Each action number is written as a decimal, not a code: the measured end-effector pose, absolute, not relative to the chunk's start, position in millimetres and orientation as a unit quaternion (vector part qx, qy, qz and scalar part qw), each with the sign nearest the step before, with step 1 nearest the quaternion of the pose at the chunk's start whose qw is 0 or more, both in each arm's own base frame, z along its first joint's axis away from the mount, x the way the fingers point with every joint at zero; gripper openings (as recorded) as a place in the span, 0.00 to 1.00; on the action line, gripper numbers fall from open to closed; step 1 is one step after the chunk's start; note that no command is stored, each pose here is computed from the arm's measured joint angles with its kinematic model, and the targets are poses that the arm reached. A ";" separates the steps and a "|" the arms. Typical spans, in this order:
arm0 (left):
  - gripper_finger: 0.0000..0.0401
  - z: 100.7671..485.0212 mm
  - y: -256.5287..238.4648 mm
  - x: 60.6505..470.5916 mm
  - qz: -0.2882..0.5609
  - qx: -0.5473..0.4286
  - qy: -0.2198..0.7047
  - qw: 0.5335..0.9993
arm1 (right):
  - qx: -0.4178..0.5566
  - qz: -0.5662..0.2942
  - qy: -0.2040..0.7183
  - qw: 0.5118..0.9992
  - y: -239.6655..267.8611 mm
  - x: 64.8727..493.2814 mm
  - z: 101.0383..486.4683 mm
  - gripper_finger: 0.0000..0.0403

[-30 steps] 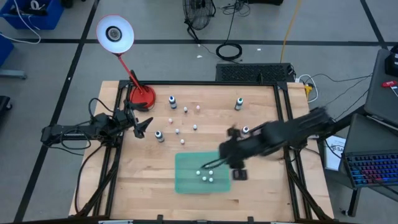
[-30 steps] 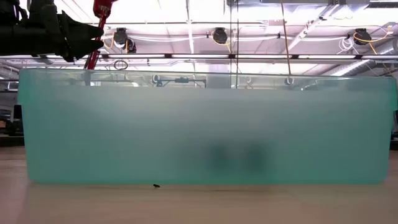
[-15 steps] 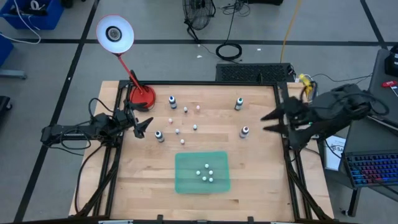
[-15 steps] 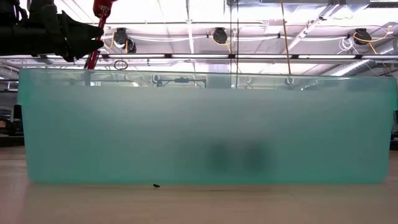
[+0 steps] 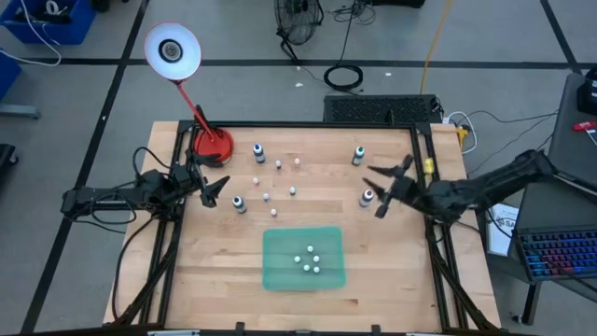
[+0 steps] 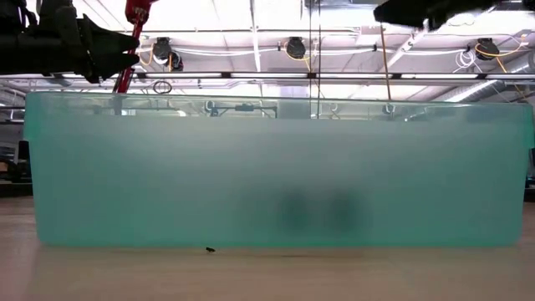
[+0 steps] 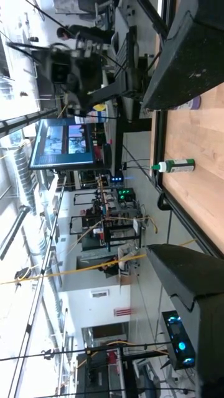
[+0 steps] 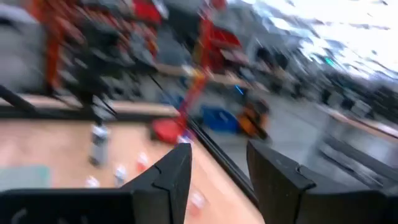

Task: Pick & Place food coloring
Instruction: Put the middle left small yellow food coloring bottle into the blue bin

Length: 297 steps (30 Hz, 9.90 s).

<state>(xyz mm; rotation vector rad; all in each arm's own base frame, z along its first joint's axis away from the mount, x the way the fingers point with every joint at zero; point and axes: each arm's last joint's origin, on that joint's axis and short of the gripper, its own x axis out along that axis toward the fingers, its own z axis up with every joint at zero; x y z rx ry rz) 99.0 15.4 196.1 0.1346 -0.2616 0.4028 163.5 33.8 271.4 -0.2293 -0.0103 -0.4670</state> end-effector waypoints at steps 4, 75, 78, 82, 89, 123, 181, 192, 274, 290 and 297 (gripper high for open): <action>0.91 196.1 15.4 99.0 0.199 0.067 -0.129 0.969 | -0.086 -0.198 -0.084 0.973 18.9 157.3 254.1 0.35; 0.91 196.1 15.5 98.9 0.199 0.067 -0.130 0.969 | -0.006 -0.204 -0.007 0.979 -24.3 98.3 170.4 0.35; 0.91 196.1 15.4 98.9 0.199 0.067 -0.130 0.969 | -0.006 -0.204 -0.007 0.979 -24.3 98.3 170.4 0.35; 0.91 196.1 15.5 98.9 0.199 0.067 -0.130 0.969 | -0.006 -0.204 -0.007 0.979 -24.2 98.3 170.4 0.35; 0.91 196.9 15.4 98.8 0.197 0.056 -0.136 0.969 | -0.006 -0.204 -0.007 0.979 -24.2 98.3 170.4 0.35; 0.91 173.3 18.5 114.8 0.224 -0.089 0.000 0.970 | -0.005 -0.203 -0.007 0.979 -24.2 98.3 170.4 0.35; 0.76 146.8 103.6 278.1 0.185 -0.120 0.680 0.699 | -0.005 -0.203 -0.007 0.979 -24.2 98.4 170.4 0.35; 0.48 142.4 104.3 277.2 0.182 -0.121 0.673 0.706 | -0.005 -0.203 -0.007 0.979 -24.2 98.4 170.4 0.35; 0.16 202.7 -128.3 418.1 -0.068 0.101 0.596 0.794 | -0.005 -0.203 -0.007 0.979 -24.2 98.4 170.3 0.35; 0.16 166.1 -105.2 431.7 -0.070 0.059 0.636 0.767 | -0.006 -0.203 -0.005 0.979 -24.2 98.4 170.0 0.35; 0.18 164.8 -101.5 432.2 -0.070 0.033 0.642 0.763 | -0.006 -0.203 -0.005 0.979 -24.3 98.6 170.1 0.35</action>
